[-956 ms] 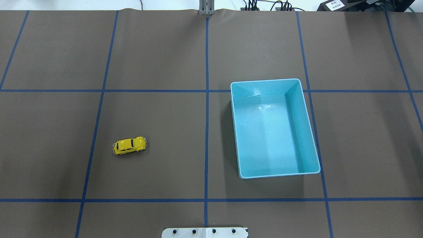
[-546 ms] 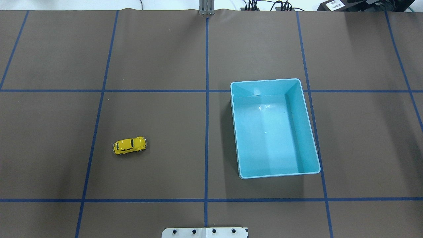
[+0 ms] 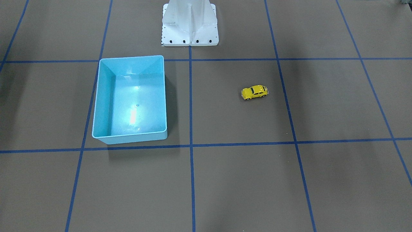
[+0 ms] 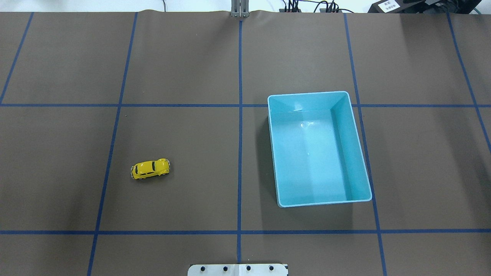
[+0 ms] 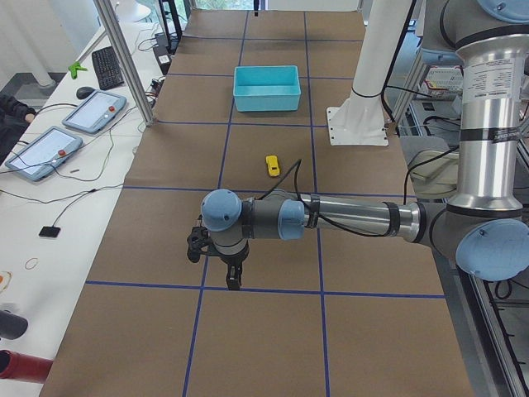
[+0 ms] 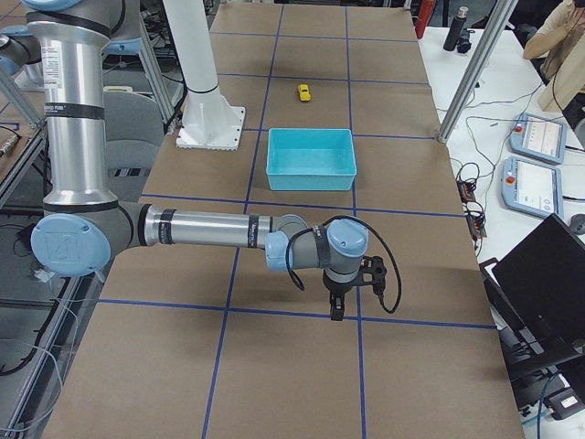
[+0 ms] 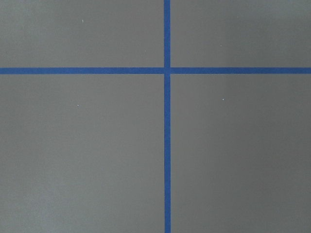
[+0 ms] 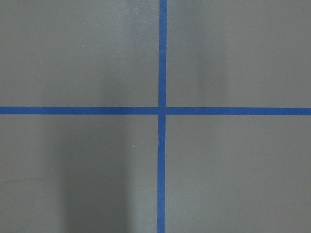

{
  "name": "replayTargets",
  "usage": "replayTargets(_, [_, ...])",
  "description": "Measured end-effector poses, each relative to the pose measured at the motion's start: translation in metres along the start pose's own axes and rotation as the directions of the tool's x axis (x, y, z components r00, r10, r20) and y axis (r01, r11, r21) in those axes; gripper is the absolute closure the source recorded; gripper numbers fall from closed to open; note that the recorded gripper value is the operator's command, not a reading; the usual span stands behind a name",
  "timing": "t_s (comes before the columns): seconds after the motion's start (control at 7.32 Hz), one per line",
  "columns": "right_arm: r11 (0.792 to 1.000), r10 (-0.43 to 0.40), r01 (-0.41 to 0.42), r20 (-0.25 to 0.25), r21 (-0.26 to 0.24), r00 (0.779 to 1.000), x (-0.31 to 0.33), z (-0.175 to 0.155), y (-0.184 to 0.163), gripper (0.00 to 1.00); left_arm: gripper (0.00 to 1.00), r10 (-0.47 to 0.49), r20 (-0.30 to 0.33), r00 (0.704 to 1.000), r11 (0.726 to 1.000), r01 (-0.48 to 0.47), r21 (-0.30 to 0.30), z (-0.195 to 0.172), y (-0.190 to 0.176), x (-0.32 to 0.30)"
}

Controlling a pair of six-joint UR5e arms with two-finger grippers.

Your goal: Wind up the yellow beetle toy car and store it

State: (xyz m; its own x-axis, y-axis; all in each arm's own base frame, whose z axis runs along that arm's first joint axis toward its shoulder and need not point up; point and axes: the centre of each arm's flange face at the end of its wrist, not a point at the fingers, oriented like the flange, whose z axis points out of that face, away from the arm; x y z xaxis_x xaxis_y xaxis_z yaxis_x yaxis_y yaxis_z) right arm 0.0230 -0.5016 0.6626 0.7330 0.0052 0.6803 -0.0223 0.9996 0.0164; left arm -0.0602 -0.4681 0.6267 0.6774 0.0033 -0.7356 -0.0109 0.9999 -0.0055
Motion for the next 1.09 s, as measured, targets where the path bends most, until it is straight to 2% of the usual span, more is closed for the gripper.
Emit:
replayTargets(0.68, [1.0,0.0,0.0,-0.002,-0.003,1.0,0.001,0.002,0.0,0.0,0.0,-0.006,0.001,1.0,1.0,0.006,0.005,-0.003,-0.007,-0.002])
replayTargets(0.96, [1.0,0.001,-0.001,-0.002,-0.004,1.0,0.002,0.002,0.0,0.0,0.0,0.024,0.001,1.0,0.999,-0.024,0.032,-0.021,-0.008,0.019])
replayTargets(1.09, [1.0,0.002,-0.002,-0.002,-0.004,1.0,0.002,0.002,0.001,0.0,0.0,0.042,0.007,0.999,0.998,-0.043,0.038,-0.043,-0.013,0.048])
